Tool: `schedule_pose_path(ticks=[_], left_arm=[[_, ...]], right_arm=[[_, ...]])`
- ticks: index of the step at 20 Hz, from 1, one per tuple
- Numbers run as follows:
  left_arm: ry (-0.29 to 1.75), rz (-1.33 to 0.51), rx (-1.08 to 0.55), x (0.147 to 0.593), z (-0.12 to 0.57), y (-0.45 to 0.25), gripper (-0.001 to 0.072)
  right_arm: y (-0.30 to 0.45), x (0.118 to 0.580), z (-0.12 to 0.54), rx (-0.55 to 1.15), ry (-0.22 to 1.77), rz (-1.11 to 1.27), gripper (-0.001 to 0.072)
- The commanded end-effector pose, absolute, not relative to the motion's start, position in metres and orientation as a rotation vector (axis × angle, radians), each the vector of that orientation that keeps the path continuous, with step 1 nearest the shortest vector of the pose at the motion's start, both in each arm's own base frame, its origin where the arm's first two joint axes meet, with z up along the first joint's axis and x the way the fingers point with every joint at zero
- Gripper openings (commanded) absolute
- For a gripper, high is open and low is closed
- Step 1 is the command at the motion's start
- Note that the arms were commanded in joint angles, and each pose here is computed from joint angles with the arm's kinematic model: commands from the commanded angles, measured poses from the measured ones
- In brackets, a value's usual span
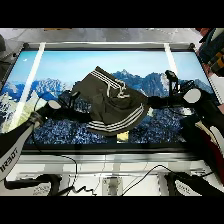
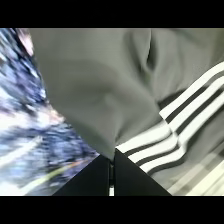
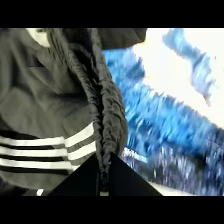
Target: Fold the clothes and pants, and hang the long-sleeved shirts on hangers.
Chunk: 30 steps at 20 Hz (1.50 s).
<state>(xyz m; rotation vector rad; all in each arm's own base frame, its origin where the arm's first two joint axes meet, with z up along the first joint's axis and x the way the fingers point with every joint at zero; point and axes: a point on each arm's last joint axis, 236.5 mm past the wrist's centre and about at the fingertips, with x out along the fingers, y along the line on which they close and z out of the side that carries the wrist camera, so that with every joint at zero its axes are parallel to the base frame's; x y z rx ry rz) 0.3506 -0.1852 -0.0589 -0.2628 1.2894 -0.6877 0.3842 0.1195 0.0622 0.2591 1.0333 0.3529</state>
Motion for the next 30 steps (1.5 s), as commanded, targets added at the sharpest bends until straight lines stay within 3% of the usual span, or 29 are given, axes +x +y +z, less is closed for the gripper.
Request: schedule_pose_path(ticks=[1,4,7,11,12,14,15,23,28,30], left_arm=[[1.264,-0.600,0.033,0.376,-0.012,-0.128,0.0011],[1.063,-0.427,0.240,0.407,0.078,-0.081,0.0012],[0.902,-0.380,0.300,0.394,0.150,-0.070,0.0012],[1.012,-0.494,0.258,0.350,0.144,-0.094,0.0014],[1.042,-0.538,0.221,0.341,0.136,-0.105,0.0064],[1.094,-0.571,0.176,0.331,0.119,-0.114,0.0435],[1.128,-0.564,0.156,0.327,0.108,-0.114,0.0476],[1.455,-0.575,0.028,0.257,-0.002,-0.107,0.0475],[1.544,-0.736,-0.485,0.201,-0.031,-0.193,0.0479],[1.593,-0.752,-0.510,0.177,-0.046,-0.207,0.0496]], right_arm=[[0.117,0.400,0.122,0.209,0.832,0.372,0.0026],[0.114,0.398,0.173,0.200,0.686,0.370,0.0026],[0.117,0.379,0.178,0.189,0.712,0.395,0.0027],[0.116,0.353,0.145,0.147,0.870,0.413,0.0026],[0.114,0.350,0.139,0.136,0.895,0.411,0.0026],[0.114,0.343,0.134,0.129,0.928,0.417,0.0027],[0.115,0.341,0.132,0.128,0.940,0.420,0.0026],[0.099,0.317,0.111,0.046,1.075,0.396,0.0026],[0.097,0.320,0.100,0.049,1.077,0.384,0.0026],[0.097,0.318,0.092,0.052,1.094,0.382,0.0027]])
